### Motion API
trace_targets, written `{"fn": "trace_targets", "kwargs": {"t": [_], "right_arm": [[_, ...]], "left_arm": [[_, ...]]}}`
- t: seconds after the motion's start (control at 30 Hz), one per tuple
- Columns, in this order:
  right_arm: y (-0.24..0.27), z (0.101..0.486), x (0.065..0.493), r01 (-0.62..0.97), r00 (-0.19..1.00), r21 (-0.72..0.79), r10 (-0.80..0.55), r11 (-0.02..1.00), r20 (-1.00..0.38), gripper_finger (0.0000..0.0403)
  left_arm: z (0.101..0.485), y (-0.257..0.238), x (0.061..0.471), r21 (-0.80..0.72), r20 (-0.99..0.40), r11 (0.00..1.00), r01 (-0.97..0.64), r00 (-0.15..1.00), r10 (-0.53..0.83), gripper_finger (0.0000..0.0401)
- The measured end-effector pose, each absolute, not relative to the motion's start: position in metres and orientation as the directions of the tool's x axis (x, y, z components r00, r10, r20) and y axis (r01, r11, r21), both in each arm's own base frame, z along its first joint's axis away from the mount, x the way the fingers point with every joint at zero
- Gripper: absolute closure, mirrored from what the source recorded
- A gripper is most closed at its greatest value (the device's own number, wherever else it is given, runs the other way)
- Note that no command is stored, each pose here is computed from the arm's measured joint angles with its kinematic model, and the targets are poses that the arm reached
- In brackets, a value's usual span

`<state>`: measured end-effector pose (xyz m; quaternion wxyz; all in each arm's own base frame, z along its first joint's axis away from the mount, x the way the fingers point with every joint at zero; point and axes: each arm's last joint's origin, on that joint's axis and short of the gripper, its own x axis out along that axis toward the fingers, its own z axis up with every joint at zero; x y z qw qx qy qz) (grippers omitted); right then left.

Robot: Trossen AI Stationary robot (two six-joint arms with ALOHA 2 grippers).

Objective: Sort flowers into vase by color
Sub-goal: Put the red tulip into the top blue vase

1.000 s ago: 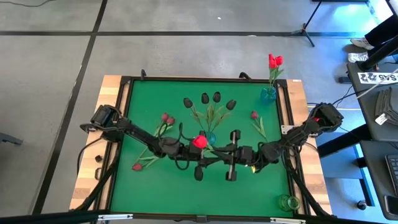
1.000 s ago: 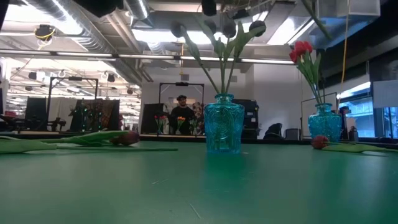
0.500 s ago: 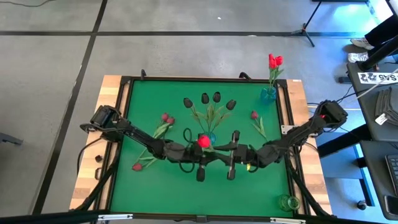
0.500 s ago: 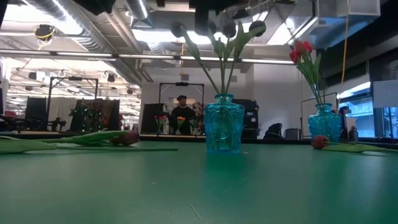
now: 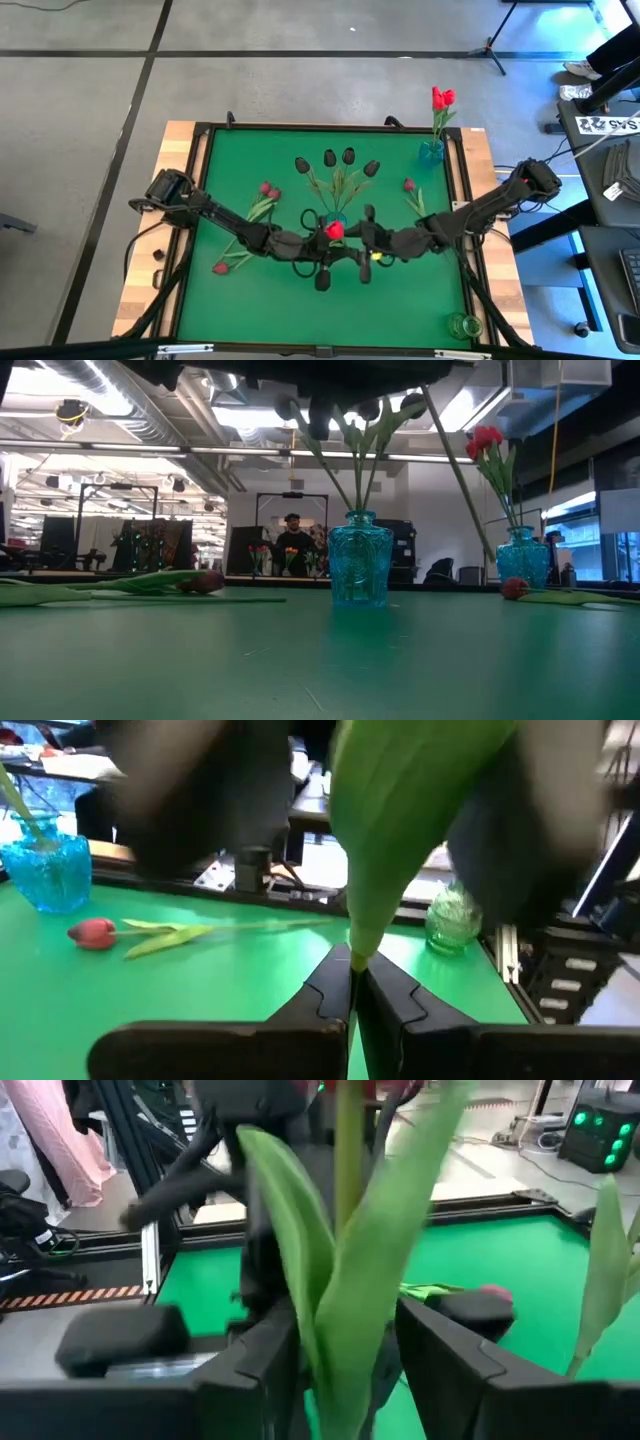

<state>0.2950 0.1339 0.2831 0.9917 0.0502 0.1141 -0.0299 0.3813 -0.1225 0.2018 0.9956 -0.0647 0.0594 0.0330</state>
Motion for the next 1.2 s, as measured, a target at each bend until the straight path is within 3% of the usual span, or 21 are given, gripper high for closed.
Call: {"fn": "trace_targets", "kwargs": {"t": [0.27, 0.5, 0.77, 0.87, 1.03, 1.2], "right_arm": [[0.137, 0.296, 0.297, 0.018, 0.975, 0.122, 0.01, 0.992, -0.222, 0.0283], [0.138, 0.297, 0.297, -0.003, 0.975, 0.135, 0.033, 0.991, -0.219, 0.0385], [0.129, 0.32, 0.278, -0.017, 0.981, 0.193, 0.054, 0.981, -0.186, 0.0394], [0.121, 0.333, 0.258, 0.058, 0.98, 0.159, -0.026, 0.986, -0.198, 0.0393], [0.105, 0.349, 0.212, 0.311, 0.928, 0.013, -0.3, 0.95, -0.22, 0.0396], [0.074, 0.36, 0.165, 0.644, 0.743, -0.134, -0.658, 0.753, -0.126, 0.0395]], "left_arm": [[0.2, -0.134, 0.377, -0.113, -0.136, 0.992, -0.054, 0.99, 0.038, 0.0389], [0.2, -0.141, 0.374, -0.064, -0.134, 0.996, -0.059, 0.99, 0.05, 0.0377], [0.224, -0.156, 0.352, -0.016, -0.192, 0.998, -0.054, 0.98, 0.05, 0.031], [0.231, -0.166, 0.335, 0.018, -0.269, 1.0, -0.026, 0.963, 0.03, 0.0286], [0.231, -0.192, 0.306, 0.039, -0.375, 0.998, 0.052, 0.926, -0.033, 0.0272], [0.23, -0.215, 0.289, 0.068, -0.367, 0.996, 0.057, 0.93, -0.028, 0.0279]]}}
